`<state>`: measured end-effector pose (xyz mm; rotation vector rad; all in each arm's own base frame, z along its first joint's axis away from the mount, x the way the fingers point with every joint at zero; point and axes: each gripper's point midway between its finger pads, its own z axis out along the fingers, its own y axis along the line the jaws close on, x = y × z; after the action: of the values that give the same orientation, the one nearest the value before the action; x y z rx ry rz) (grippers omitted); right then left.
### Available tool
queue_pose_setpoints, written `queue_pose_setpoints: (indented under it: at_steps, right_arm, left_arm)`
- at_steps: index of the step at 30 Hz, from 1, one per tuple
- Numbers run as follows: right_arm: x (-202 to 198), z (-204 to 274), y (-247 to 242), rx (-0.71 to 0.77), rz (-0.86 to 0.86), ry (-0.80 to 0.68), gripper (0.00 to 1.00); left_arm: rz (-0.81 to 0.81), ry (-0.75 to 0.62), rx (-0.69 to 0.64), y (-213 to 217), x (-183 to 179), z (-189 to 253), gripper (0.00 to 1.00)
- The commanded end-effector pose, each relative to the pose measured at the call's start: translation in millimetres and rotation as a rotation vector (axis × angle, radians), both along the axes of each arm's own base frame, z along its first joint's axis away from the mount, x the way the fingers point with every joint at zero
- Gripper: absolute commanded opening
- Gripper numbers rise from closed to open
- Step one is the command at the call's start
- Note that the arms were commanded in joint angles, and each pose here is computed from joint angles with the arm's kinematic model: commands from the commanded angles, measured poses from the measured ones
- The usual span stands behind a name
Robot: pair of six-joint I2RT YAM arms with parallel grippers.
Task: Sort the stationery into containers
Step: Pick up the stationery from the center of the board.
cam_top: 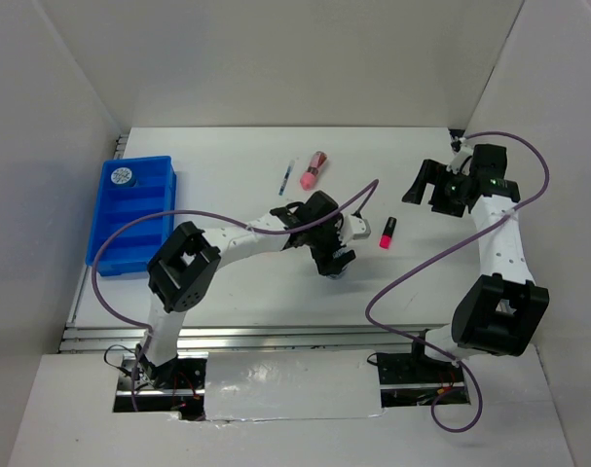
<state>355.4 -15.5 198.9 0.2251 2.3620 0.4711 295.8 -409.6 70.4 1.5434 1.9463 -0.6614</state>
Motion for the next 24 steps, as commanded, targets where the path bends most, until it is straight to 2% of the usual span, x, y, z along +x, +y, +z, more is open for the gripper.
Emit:
queue_pose_setpoints:
  at_steps: [1,7,10,14,20,24]
  right_arm:
    - [-7.9,5.6,3.1,0.006,0.006,-0.013,1.00]
    - [-8.0,4.5,3.6,0.006,0.008,-0.011,1.00]
    - [-7.9,4.2,3.6,0.006,0.008,-0.011,1.00]
    - [-7.6,3.0,3.0,0.005,0.006,-0.007,1.00]
    - [-7.6,2.8,3.5,0.008,0.007,-0.008,1.00]
    - [-7.2,3.4,5.1,0.016,0.015,-0.007,1.00]
  left_arm:
    - [0.007,-0.032,-0.057,-18.4,11.2,14.2,0.93]
    - [0.003,-0.015,-0.063,-23.7,11.3,15.2,0.84]
    - [0.004,-0.005,-0.056,-23.5,10.6,14.2,0.76]
    - [0.017,-0.012,-0.044,-17.5,10.1,15.4,0.57]
    - [0.149,0.004,-0.068,19.3,31.6,49.8,0.35]
    - [0.277,0.020,-0.135,65.6,50.7,105.6,0.23]
